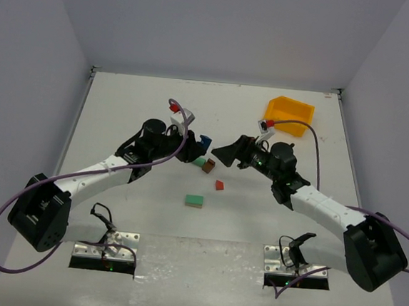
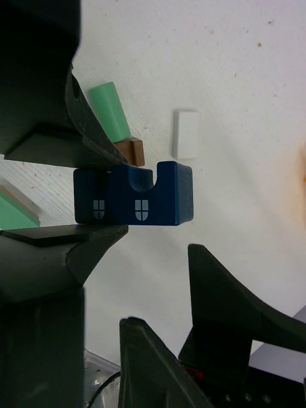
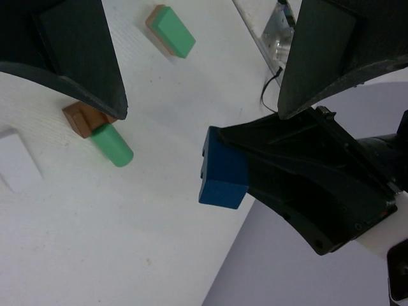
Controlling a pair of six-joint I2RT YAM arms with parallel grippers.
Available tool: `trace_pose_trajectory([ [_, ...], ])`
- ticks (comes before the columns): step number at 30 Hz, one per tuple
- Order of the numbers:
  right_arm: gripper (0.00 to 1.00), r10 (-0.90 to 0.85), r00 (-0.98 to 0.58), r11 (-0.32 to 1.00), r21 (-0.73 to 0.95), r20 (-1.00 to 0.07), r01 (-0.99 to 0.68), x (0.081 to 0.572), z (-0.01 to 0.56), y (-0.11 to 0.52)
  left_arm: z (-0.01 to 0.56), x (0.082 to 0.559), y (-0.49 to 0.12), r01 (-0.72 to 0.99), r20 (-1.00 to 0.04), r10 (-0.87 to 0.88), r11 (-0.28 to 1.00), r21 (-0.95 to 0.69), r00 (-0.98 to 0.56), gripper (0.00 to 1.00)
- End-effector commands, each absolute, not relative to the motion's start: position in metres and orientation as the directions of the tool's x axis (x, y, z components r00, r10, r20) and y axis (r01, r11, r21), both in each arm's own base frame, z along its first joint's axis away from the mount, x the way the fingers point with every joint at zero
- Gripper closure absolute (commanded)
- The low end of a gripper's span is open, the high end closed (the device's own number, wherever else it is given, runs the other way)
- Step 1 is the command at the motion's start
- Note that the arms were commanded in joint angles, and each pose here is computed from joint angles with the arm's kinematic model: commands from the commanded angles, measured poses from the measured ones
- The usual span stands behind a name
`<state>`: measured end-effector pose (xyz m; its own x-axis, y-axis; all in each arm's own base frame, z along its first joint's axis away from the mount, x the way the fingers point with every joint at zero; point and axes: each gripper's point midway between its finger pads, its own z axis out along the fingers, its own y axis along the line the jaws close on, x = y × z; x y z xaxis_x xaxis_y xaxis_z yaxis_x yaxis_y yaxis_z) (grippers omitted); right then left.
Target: Build the wood block tower
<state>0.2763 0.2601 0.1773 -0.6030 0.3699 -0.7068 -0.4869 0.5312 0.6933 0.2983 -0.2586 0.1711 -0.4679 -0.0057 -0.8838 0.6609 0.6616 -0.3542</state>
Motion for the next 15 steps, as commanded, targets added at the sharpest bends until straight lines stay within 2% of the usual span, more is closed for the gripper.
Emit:
trace_pose_trajectory([
  [1,0.01,0.389,-0.563,0.448,0.684,-0.729,-0.576,0.281,0.212,0.285,0.199,0.296,-0.274,0.716,-0.913,-0.062,0.600,-0.357,-0.404,1.00],
  [7,0.08,0.385,-0.555,0.476,0.674,-0.737,-0.565,0.291,0.209,0.299,0.196,0.294,-0.274,0.709,-0.911,-0.059,0.608,-0.356,-0.407,0.99],
  [15,0.29,0.396,-0.535,0.543,0.660,-0.746,-0.519,0.305,0.201,0.305,0.197,0.290,-0.276,0.713,-0.914,-0.062,0.605,-0.355,-0.402,0.99],
])
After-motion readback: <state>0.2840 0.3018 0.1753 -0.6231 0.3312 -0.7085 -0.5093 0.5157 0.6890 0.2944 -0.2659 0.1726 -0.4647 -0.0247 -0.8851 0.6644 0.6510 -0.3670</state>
